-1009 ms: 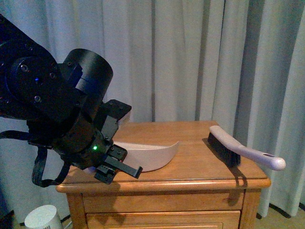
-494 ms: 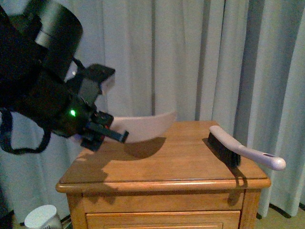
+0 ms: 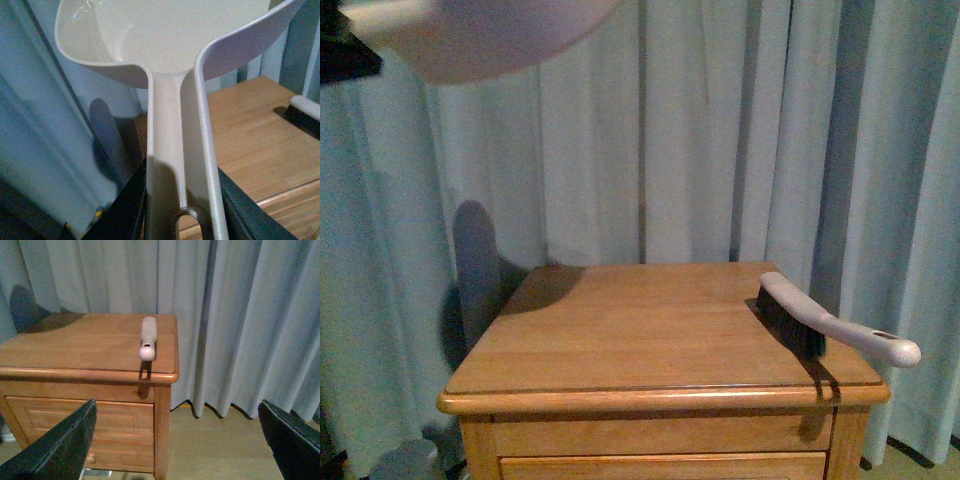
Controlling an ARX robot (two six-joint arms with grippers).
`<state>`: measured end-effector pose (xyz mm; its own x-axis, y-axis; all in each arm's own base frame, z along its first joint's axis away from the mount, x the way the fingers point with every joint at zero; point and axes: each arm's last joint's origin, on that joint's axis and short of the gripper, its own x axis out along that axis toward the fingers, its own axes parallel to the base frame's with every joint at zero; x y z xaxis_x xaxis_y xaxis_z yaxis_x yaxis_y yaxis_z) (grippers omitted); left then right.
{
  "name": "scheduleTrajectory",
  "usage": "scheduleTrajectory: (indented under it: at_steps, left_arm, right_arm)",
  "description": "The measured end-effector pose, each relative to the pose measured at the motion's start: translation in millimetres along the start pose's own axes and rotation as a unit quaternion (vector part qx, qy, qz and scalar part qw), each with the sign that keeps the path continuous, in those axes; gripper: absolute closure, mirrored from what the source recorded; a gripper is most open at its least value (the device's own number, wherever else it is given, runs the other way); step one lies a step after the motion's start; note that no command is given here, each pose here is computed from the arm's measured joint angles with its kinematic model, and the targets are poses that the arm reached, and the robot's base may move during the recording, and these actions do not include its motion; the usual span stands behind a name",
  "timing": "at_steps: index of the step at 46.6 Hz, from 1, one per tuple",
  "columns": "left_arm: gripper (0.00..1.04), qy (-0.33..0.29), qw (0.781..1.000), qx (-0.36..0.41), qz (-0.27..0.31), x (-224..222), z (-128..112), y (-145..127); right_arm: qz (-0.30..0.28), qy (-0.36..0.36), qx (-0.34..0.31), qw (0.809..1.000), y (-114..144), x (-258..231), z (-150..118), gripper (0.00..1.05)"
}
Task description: Clean up trash
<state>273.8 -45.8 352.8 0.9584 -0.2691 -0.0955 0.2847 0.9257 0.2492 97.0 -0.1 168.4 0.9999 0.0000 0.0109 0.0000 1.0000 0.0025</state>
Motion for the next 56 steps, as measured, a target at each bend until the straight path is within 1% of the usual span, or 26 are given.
scheduleTrajectory:
  at_steps: [9, 13, 22, 30, 39, 56]
  left_arm:
    - [0.77, -0.069, 0.998, 0.006, 0.012, -52, 5, 11]
    - [0.77, -0.106, 0.994, 0.005, 0.024, -86, 3, 17]
    - [0.77, -0.128, 0.991, 0.001, 0.026, -124, -12, 18]
    - [0.77, -0.129, 0.991, -0.011, 0.026, -142, -23, 17]
    - [0.77, -0.119, 0.992, -0.022, 0.026, -152, -33, 14]
    - [0.77, -0.114, 0.993, -0.026, 0.019, -154, -38, 9]
  right_arm:
    - [0.000, 0.000, 0.000, 1.000, 0, 0, 0, 0.07]
    - [0.000, 0.000, 0.000, 1.000, 0, 0, 0, 0.07]
    - [0.000, 0.000, 0.000, 1.000, 0, 0, 0, 0.07]
    - [0.000, 0.000, 0.000, 1.000, 0, 0, 0, 0.07]
    - [0.000, 0.000, 0.000, 1.000, 0, 0, 0, 0.07]
    - [0.000, 0.000, 0.000, 1.000, 0, 0, 0, 0.07]
